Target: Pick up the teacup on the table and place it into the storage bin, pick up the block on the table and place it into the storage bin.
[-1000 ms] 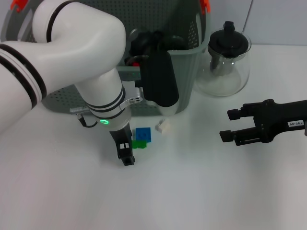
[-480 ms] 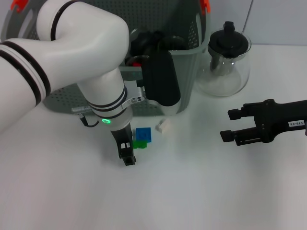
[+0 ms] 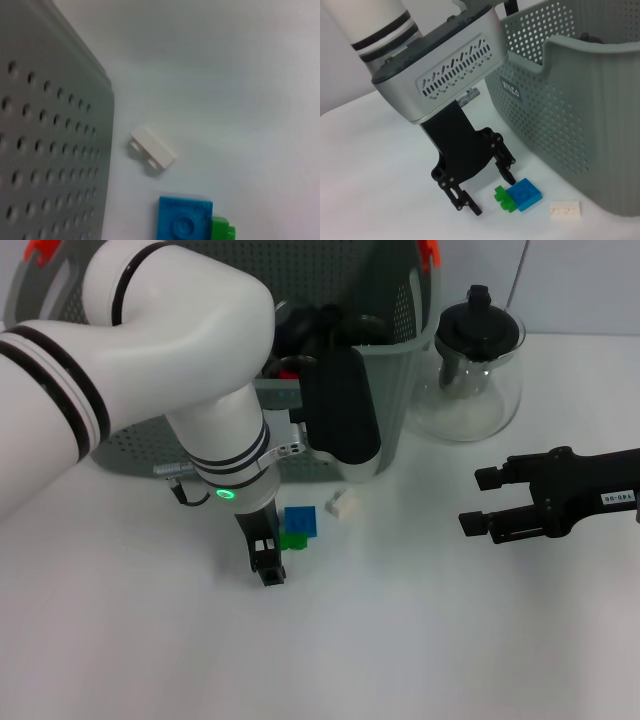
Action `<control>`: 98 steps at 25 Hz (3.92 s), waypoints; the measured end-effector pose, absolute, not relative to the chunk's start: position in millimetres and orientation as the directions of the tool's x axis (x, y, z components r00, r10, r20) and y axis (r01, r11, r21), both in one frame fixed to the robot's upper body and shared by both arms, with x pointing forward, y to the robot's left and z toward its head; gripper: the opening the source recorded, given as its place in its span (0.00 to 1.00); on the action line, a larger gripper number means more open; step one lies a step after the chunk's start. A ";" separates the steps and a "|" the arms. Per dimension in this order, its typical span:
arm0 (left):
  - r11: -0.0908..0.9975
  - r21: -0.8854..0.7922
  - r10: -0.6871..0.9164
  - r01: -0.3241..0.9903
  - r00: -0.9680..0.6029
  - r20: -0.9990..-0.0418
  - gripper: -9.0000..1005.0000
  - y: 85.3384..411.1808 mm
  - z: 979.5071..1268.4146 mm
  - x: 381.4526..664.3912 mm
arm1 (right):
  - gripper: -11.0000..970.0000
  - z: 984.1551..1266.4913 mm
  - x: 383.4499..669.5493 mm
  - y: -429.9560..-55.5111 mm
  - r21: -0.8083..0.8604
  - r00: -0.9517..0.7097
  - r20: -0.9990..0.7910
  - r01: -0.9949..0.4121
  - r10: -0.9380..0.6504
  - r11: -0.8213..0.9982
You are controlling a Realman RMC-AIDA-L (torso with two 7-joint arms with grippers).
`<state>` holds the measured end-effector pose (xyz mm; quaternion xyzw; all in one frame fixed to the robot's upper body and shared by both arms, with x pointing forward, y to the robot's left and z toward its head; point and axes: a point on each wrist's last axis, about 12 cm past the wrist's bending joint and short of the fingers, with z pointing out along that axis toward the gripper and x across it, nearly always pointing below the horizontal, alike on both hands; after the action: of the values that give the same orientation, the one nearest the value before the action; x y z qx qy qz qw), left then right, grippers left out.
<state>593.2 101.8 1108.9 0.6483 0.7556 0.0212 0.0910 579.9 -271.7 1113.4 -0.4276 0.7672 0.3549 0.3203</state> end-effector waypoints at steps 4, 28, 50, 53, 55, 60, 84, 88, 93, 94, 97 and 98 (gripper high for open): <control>0.156 0.144 0.983 0.977 -0.139 -0.120 0.70 98.7 1109.9 592.7 | 0.87 1112.9 579.3 -272.2 0.271 -0.429 -0.795 -0.883 -0.428 0.383; 0.140 0.157 0.985 0.978 -0.121 -0.124 0.65 92.6 1116.0 595.7 | 0.86 1111.4 577.7 -274.2 0.267 -0.427 -0.797 -0.884 -0.428 0.385; 0.183 0.172 0.978 0.968 -0.162 -0.131 0.24 95.0 1112.0 599.1 | 0.87 1111.9 577.8 -274.8 0.266 -0.426 -0.800 -0.883 -0.423 0.386; 0.191 0.172 0.977 0.966 -0.171 -0.126 0.20 95.8 1111.8 599.3 | 0.87 1112.4 577.7 -275.0 0.266 -0.424 -0.801 -0.884 -0.422 0.384; 0.198 0.167 0.976 0.966 -0.179 -0.123 0.19 96.3 1112.5 598.1 | 0.86 1112.6 577.6 -275.1 0.263 -0.421 -0.803 -0.886 -0.423 0.382; 0.283 0.118 0.944 0.952 -0.255 -0.209 0.16 103.6 1133.6 587.5 | 0.86 1113.0 577.6 -275.8 0.262 -0.419 -0.804 -0.887 -0.422 0.382; 0.725 -0.217 0.305 0.654 -0.587 -0.750 0.16 196.0 1244.7 650.4 | 0.86 1111.6 570.6 -279.7 0.324 -0.469 -0.801 -0.862 -0.373 0.389; 0.798 -0.179 0.300 0.576 -0.637 -0.710 0.16 195.6 1225.2 675.3 | 0.86 1112.2 571.6 -280.1 0.336 -0.484 -0.795 -0.853 -0.365 0.400; 0.810 -0.158 0.313 0.565 -0.644 -0.699 0.16 188.4 1216.8 681.6 | 0.87 1113.5 572.8 -280.4 0.339 -0.489 -0.792 -0.850 -0.365 0.402; 0.805 -0.153 0.323 0.573 -0.641 -0.697 0.16 185.0 1215.5 681.1 | 0.87 1113.8 572.9 -280.5 0.339 -0.489 -0.792 -0.850 -0.366 0.402; 0.798 -0.137 0.344 0.587 -0.630 -0.696 0.17 177.6 1213.0 680.2 | 0.87 1114.1 573.2 -281.2 0.337 -0.488 -0.792 -0.850 -0.367 0.404; 0.797 -0.131 0.349 0.590 -0.626 -0.697 0.17 175.4 1212.3 680.1 | 0.87 1114.1 573.1 -281.5 0.336 -0.488 -0.792 -0.850 -0.367 0.405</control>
<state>680.1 175.4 1212.3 0.2655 0.8843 -0.1767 0.3410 573.1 -281.5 1114.1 -0.3927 0.7751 0.3786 0.3189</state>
